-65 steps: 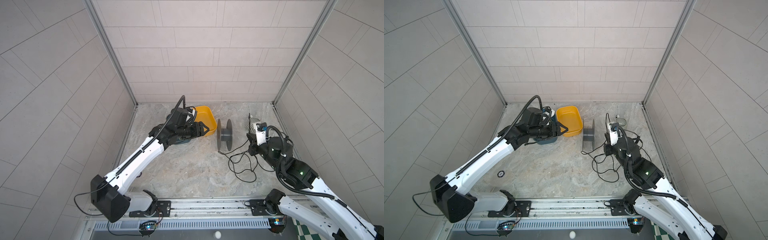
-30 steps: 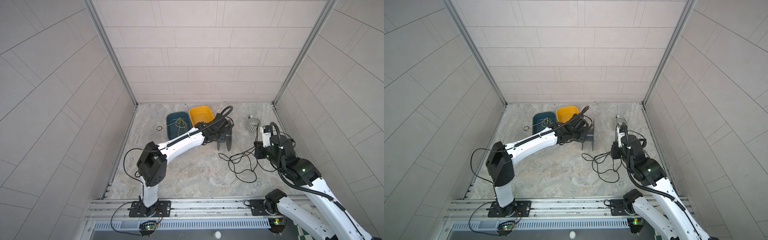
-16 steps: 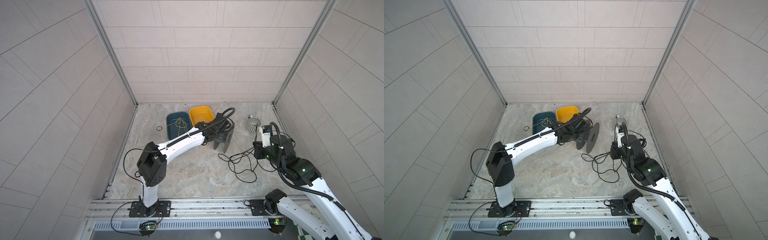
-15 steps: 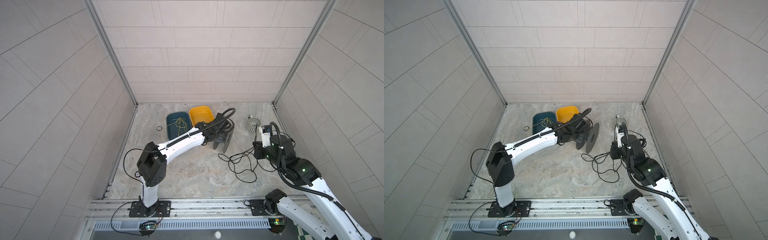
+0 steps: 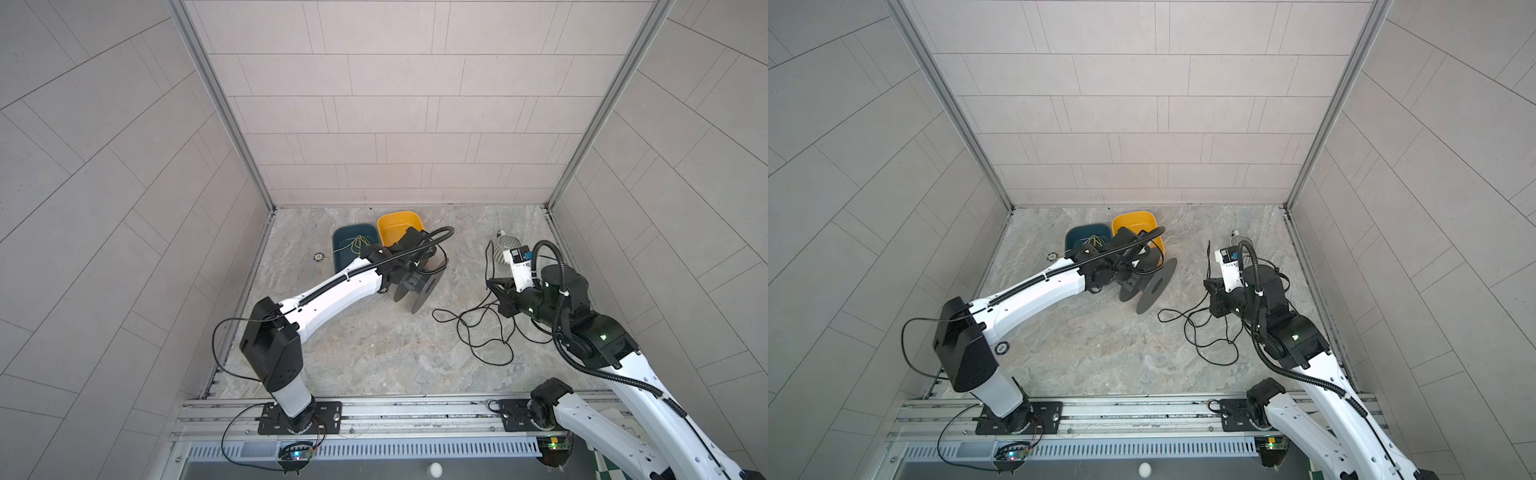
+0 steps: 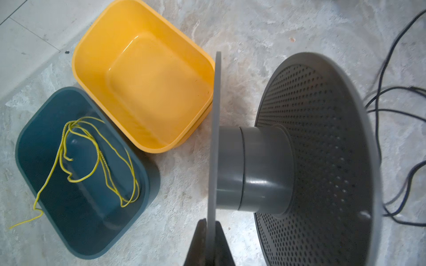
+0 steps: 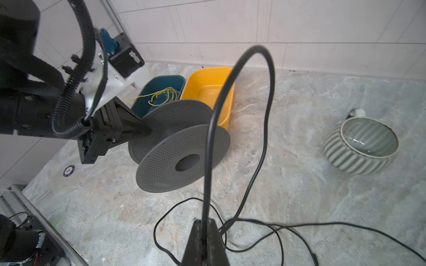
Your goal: Wrap the cables
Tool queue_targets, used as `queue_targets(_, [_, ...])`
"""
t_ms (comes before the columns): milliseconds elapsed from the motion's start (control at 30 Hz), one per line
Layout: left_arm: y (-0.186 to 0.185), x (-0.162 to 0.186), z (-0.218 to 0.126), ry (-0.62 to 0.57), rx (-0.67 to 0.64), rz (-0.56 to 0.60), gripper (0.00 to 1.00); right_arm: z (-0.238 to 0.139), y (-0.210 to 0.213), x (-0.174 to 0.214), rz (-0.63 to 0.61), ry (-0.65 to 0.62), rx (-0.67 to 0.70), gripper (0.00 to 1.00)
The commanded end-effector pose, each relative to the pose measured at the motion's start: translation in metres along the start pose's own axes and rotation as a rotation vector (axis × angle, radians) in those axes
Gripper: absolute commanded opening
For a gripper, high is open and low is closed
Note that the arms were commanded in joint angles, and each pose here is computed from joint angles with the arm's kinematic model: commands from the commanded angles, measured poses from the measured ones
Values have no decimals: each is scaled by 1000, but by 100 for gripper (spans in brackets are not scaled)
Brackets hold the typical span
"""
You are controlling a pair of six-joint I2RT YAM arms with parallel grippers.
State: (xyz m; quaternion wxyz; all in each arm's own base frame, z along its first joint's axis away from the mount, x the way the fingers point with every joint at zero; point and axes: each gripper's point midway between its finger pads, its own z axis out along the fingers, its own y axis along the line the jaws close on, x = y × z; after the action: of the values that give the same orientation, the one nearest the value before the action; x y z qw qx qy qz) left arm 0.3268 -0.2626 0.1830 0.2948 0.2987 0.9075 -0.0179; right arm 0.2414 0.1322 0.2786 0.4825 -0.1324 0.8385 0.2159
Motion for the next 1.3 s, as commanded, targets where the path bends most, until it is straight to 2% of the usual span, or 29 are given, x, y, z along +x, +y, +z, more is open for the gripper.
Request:
queue_targets(0, [9,10,-10,-13,9,86,0,5,17,-14,-39,-48,-100,0])
queue_targets(167, [22,16,-12,-71,-12,90,0,19,27,-20,-24,-47,-169,0])
queue_targets(267, [29,16,-13,-93,-45,89,6,25,29,-22,-17,-38,-182,0])
queue_targets(500, [28,16,-9,-77,-38,73,30,35,27,-18,-17,-2,-179,0])
queue_targets(733, [31,18,-8,-73,-47,70,45,36,27,-18,-19,2,-179,0])
queue_targets(833, [33,17,-10,-79,-57,66,55,36,28,-18,-25,6,-182,0])
queue_targets(900, [35,16,-15,-93,-61,55,77,37,27,-18,-27,8,-175,0])
queue_targets(933, [35,14,-19,-105,-58,45,85,38,26,-18,-26,10,-174,0])
queue_targets(967, [35,13,-22,-115,-54,40,87,38,27,-19,-27,11,-177,0])
queue_targets(1267, [48,-3,-58,-189,-34,-33,91,36,44,-30,-53,6,-265,0])
